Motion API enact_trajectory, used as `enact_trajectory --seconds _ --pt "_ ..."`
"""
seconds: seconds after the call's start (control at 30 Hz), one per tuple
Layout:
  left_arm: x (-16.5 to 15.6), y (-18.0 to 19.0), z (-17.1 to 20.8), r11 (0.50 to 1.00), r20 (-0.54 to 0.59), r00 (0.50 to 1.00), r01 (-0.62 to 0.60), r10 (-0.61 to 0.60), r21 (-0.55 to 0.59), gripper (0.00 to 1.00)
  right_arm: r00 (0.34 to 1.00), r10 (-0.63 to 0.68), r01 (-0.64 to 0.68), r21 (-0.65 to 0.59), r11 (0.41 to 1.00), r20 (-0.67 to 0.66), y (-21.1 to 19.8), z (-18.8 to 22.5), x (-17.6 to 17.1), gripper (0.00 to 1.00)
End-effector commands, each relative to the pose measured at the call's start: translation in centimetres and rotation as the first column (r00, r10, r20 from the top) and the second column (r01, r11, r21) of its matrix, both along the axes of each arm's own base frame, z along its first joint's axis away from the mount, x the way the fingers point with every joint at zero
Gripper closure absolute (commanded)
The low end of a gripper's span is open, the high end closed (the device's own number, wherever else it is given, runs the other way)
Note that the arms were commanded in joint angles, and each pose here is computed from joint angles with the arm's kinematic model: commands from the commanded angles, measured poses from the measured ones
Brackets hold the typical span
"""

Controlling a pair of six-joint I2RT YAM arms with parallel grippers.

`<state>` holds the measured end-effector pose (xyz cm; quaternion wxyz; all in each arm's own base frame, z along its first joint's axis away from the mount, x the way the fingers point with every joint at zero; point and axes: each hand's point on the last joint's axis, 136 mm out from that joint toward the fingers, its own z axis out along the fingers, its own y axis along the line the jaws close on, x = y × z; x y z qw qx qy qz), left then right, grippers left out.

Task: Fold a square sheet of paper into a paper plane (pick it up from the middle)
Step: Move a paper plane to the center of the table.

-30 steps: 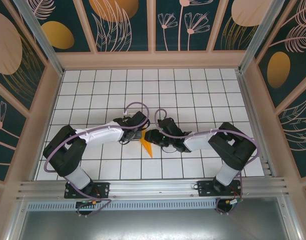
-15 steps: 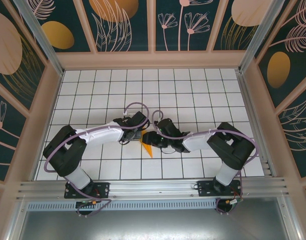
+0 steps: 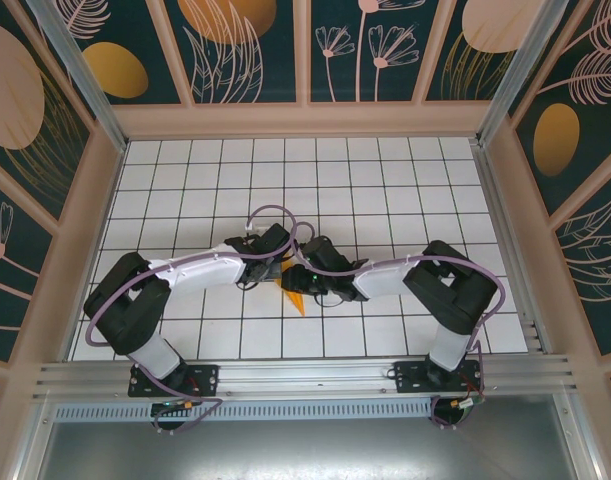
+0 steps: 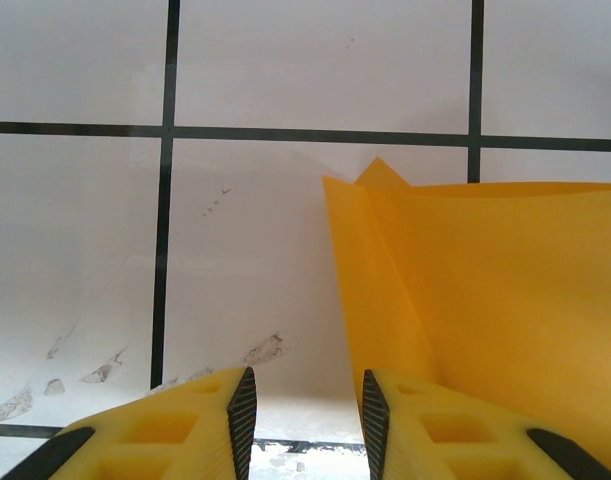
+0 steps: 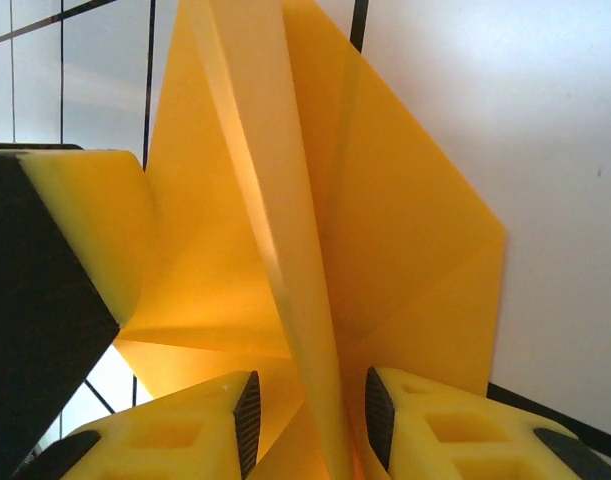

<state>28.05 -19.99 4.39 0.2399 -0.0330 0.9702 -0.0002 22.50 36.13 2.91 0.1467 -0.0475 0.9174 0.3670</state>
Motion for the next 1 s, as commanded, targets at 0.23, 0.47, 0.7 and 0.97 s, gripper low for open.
enact_trajectory --seconds 0.23,0.47,0.7,0.97 --pt "0.2 0.0 0.7 0.999 0.020 1.000 -0.013 0.013 -0.029 0.63 1.000 0.003 0.000 -0.111 0.994 0.026 -0.3 -1.2 0.2 0.71" --pt "0.3 -0.3 1.1 0.999 0.031 1.000 -0.001 0.003 -0.051 0.63 0.999 0.008 -0.001 -0.153 0.988 0.045 -0.2 -1.3 0.3 0.75" --pt "0.3 -0.4 1.6 0.998 0.043 0.999 -0.002 0.005 -0.067 0.62 0.998 0.026 -0.016 -0.168 0.986 0.055 0.0 -1.1 0.1 0.79" --pt "0.5 -0.3 4.5 0.988 0.133 0.990 -0.015 0.036 -0.152 0.62 0.995 0.007 0.012 -0.185 0.983 0.104 -0.2 0.4 0.9 0.87"
